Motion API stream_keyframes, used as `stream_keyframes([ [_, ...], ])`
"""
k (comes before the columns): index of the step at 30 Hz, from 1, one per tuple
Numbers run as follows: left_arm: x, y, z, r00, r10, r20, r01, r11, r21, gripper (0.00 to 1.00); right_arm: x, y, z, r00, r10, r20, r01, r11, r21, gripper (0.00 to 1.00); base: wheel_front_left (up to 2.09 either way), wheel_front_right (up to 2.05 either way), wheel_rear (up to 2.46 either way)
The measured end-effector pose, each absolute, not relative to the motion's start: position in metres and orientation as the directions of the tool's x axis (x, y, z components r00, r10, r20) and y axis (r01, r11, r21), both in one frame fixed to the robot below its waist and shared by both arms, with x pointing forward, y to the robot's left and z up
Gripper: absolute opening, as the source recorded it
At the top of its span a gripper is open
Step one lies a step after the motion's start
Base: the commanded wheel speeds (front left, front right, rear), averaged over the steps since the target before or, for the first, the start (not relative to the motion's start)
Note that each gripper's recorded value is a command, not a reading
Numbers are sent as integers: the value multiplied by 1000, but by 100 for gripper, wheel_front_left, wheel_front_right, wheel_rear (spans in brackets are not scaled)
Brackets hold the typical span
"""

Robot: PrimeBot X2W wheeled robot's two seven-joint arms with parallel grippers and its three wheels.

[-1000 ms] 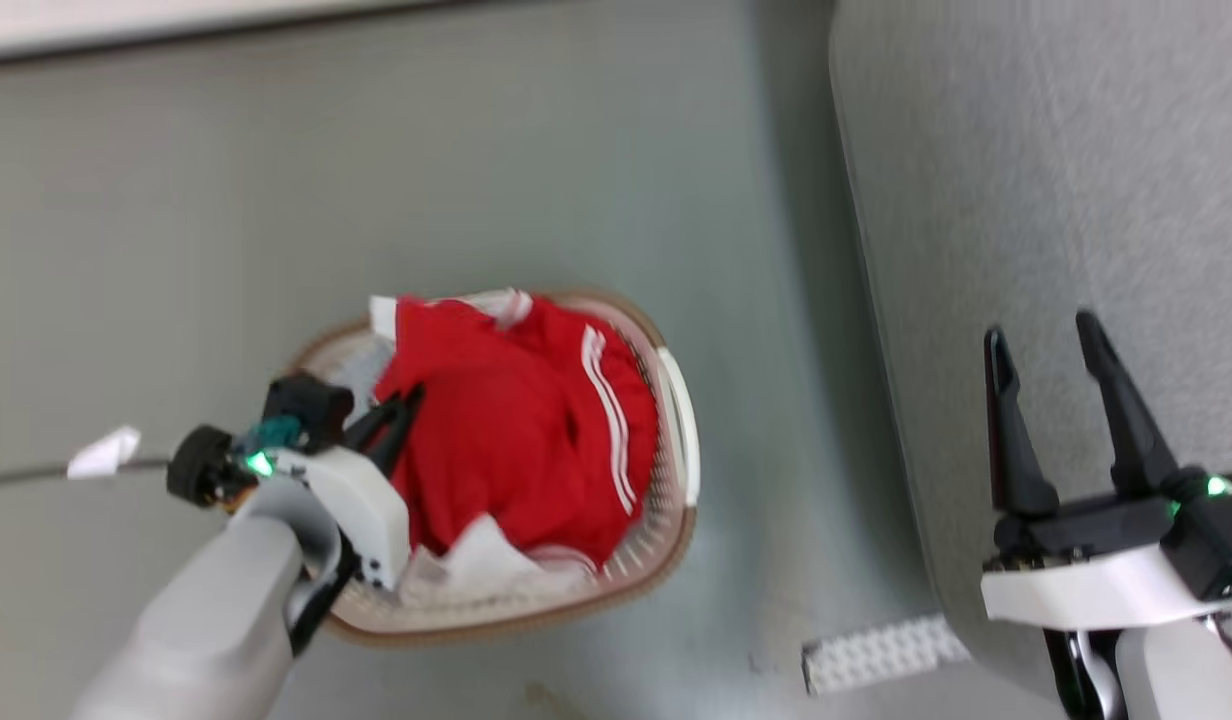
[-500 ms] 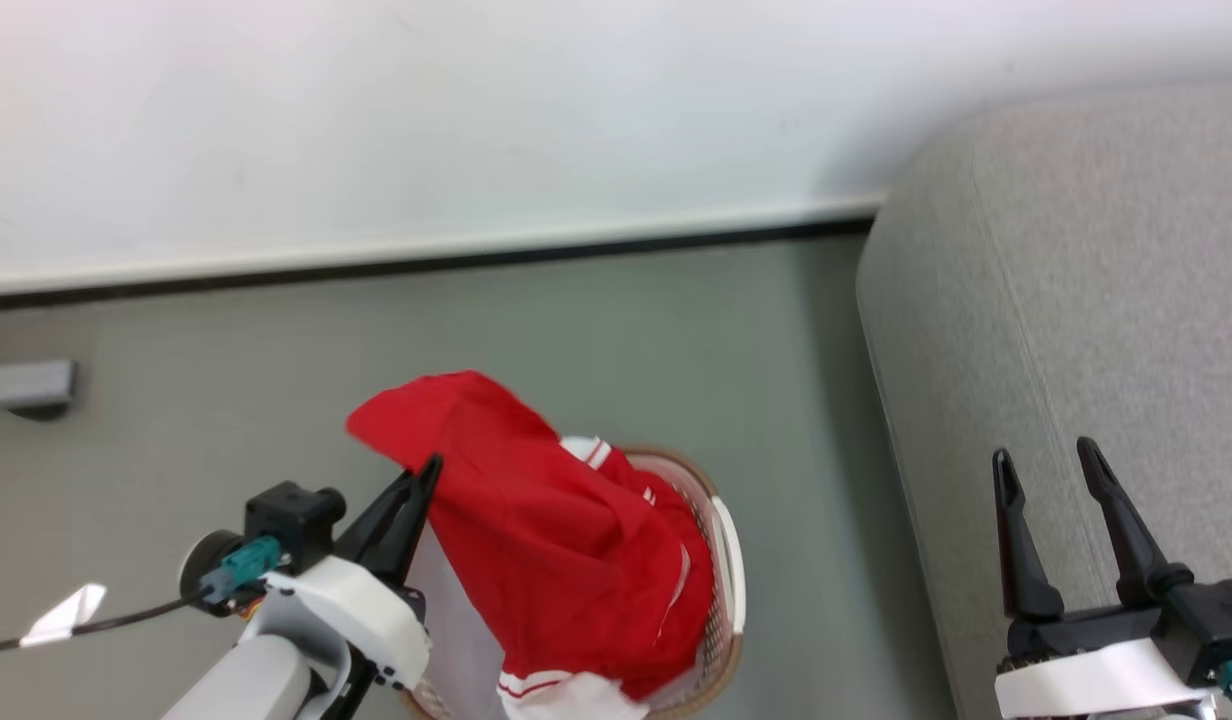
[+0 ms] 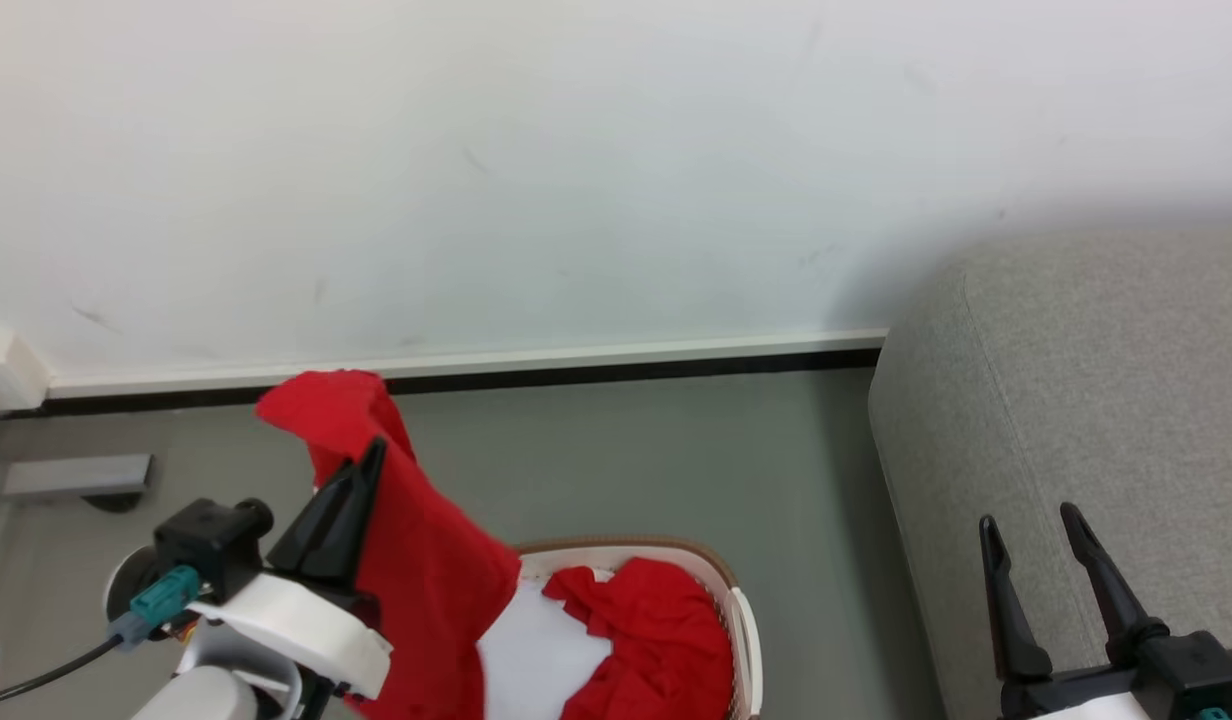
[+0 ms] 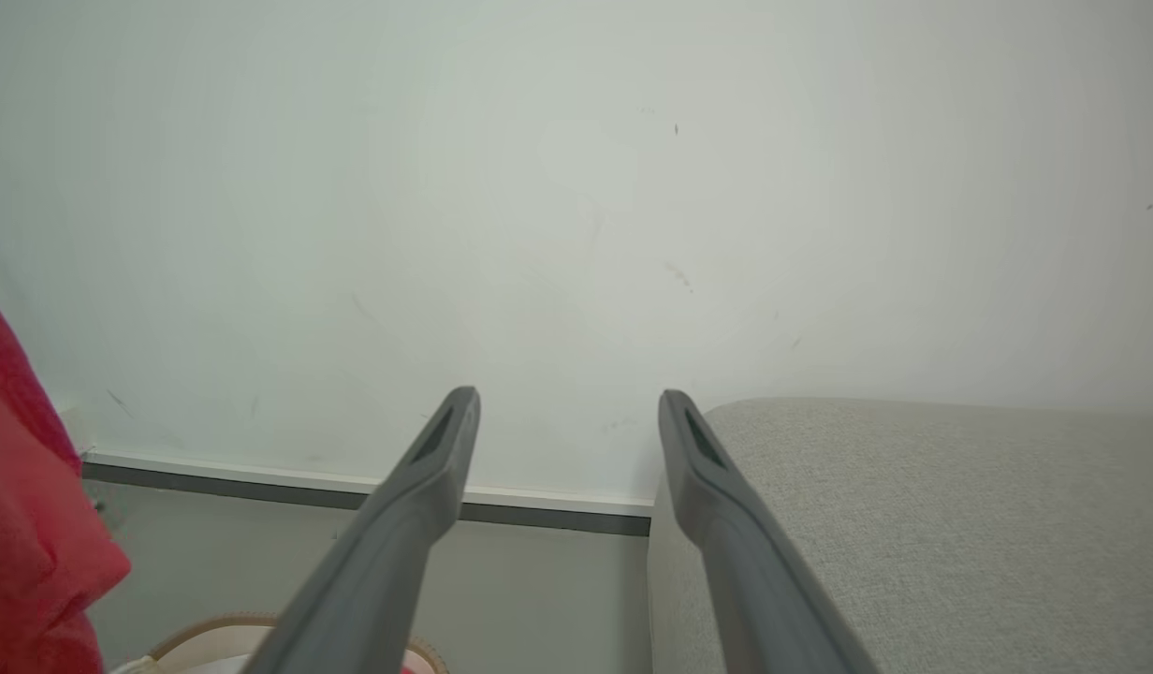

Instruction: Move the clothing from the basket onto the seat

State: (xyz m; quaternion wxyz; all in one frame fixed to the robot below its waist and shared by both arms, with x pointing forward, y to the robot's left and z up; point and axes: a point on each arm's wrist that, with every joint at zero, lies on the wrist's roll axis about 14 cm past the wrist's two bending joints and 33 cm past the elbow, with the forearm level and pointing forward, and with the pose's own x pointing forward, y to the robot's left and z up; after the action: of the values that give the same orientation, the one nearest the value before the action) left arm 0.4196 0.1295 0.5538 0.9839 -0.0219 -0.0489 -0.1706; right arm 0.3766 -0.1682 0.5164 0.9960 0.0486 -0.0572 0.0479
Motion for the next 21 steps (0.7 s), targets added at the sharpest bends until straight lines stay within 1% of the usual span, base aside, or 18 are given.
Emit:
stream_keyframes([
  [10, 398, 148, 583, 949, -278, 149, 281, 960, 5, 0, 353, -163, 514, 988, 108, 111, -116, 991, 64, 100, 0, 0, 0],
  [21, 389, 149, 595, 946, -276, 168, 277, 961, 15, 0, 346, -159, 512, 987, 120, 105, -126, 990, 61, 100, 0, 0, 0],
])
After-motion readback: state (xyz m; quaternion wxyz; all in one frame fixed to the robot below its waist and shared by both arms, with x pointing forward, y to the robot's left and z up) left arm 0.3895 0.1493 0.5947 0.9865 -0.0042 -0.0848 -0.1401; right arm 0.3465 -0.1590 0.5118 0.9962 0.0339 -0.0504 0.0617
